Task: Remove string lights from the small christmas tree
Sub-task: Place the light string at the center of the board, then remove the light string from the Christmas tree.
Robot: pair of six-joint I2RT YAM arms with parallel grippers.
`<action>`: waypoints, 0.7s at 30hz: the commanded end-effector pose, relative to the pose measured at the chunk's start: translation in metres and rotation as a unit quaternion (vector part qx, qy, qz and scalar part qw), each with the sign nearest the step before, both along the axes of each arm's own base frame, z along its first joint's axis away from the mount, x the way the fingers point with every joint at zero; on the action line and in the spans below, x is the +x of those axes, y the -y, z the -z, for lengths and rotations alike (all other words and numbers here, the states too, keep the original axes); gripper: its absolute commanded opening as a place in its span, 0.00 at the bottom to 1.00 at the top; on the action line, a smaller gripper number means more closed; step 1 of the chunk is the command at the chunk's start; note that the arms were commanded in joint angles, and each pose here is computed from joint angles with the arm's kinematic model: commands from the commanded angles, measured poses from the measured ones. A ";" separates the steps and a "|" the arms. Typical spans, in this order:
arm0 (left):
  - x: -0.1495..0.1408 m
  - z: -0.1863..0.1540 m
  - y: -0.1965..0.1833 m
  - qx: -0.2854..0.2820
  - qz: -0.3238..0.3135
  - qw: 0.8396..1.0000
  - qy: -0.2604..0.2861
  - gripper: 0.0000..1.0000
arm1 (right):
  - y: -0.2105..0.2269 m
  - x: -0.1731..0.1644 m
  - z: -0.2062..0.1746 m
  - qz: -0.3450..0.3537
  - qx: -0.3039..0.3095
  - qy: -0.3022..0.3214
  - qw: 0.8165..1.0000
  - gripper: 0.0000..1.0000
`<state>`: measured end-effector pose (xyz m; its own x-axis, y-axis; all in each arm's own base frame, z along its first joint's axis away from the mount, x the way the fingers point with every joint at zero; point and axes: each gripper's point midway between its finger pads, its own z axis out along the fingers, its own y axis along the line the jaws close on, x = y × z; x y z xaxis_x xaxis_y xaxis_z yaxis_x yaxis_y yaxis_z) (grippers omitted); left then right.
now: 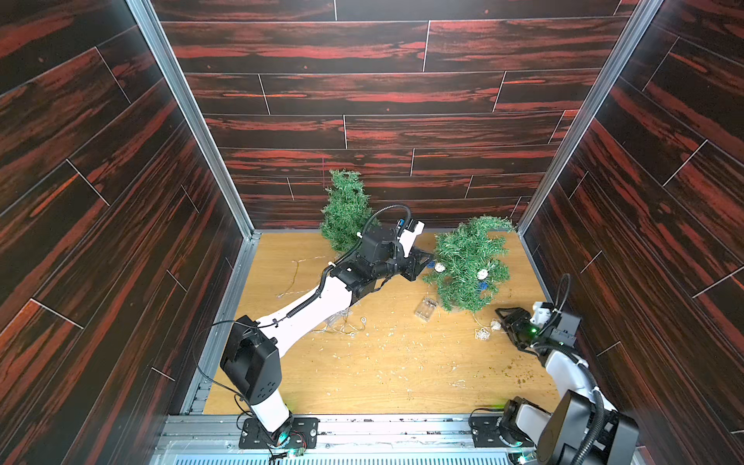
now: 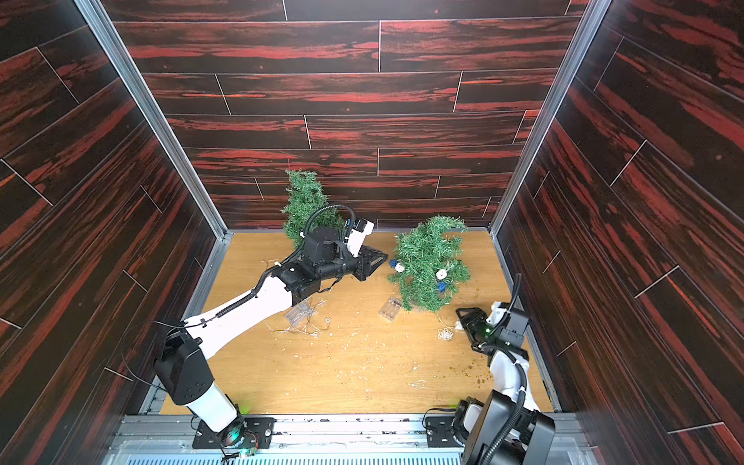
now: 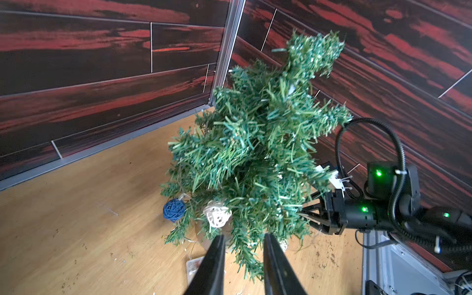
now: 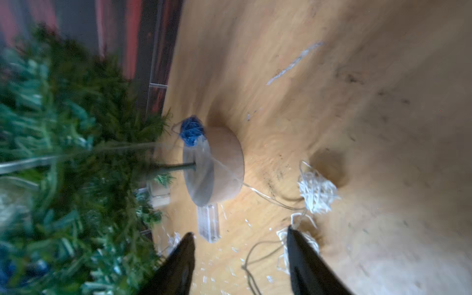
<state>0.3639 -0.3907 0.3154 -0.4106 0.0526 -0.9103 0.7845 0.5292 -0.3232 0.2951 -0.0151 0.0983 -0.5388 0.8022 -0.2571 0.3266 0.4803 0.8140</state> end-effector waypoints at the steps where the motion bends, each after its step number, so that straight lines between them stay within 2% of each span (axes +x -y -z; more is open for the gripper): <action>1: -0.007 -0.025 -0.012 -0.007 -0.006 0.999 0.032 0.29 | -0.006 0.013 -0.026 -0.023 0.003 0.093 0.995 0.71; 10: -0.005 -0.028 -0.006 -0.019 -0.002 1.000 0.021 0.28 | -0.002 0.039 -0.027 -0.018 0.033 0.141 0.989 0.72; 21: -0.004 -0.029 -0.010 -0.004 -0.009 1.000 0.029 0.28 | -0.020 0.071 -0.014 -0.036 0.058 0.154 0.986 0.72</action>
